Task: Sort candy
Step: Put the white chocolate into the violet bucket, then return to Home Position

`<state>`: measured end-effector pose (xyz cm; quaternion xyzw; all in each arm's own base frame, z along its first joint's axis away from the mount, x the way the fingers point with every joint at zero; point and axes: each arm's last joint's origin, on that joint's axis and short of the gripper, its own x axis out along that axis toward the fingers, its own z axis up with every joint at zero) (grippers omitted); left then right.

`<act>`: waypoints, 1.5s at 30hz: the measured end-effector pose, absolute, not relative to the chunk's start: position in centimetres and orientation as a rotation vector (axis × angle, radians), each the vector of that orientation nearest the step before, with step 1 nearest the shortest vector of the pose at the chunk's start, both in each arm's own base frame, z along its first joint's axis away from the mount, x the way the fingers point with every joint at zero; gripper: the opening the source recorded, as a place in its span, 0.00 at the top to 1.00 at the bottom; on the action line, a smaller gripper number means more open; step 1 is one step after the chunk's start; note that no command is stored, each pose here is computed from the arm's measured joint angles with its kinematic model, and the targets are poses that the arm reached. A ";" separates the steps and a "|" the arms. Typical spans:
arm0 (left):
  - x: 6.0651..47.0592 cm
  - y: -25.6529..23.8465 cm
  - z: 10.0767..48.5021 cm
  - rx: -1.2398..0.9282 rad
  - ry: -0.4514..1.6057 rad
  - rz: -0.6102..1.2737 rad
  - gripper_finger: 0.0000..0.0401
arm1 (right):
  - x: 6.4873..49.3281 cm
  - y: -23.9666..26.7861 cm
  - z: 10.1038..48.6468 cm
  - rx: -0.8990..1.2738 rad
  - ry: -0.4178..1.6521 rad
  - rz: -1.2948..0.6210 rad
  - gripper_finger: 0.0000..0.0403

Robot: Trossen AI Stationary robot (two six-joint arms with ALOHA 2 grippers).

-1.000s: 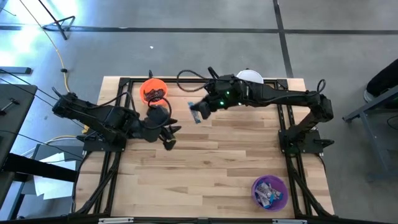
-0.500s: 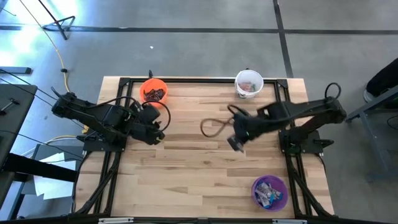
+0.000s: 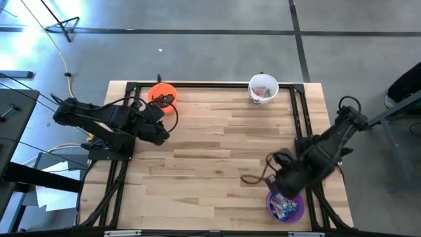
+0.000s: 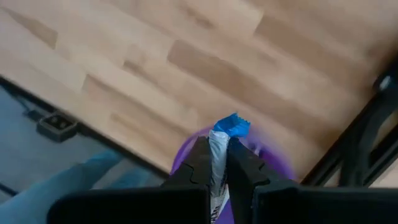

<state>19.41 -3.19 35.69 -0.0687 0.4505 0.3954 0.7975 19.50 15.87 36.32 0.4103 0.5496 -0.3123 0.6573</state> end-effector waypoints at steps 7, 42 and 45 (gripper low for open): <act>19.4 -3.2 35.7 -0.153 0.966 0.851 0.68 | 17.7 21.1 35.0 1.077 1.291 -0.733 0.98; 17.3 -2.6 37.2 -0.300 0.833 0.877 0.68 | 17.9 22.7 32.2 0.803 1.305 -0.825 0.58; 16.2 -2.3 37.9 -0.327 0.787 0.867 0.68 | 18.0 21.5 32.9 0.769 1.245 -0.807 0.58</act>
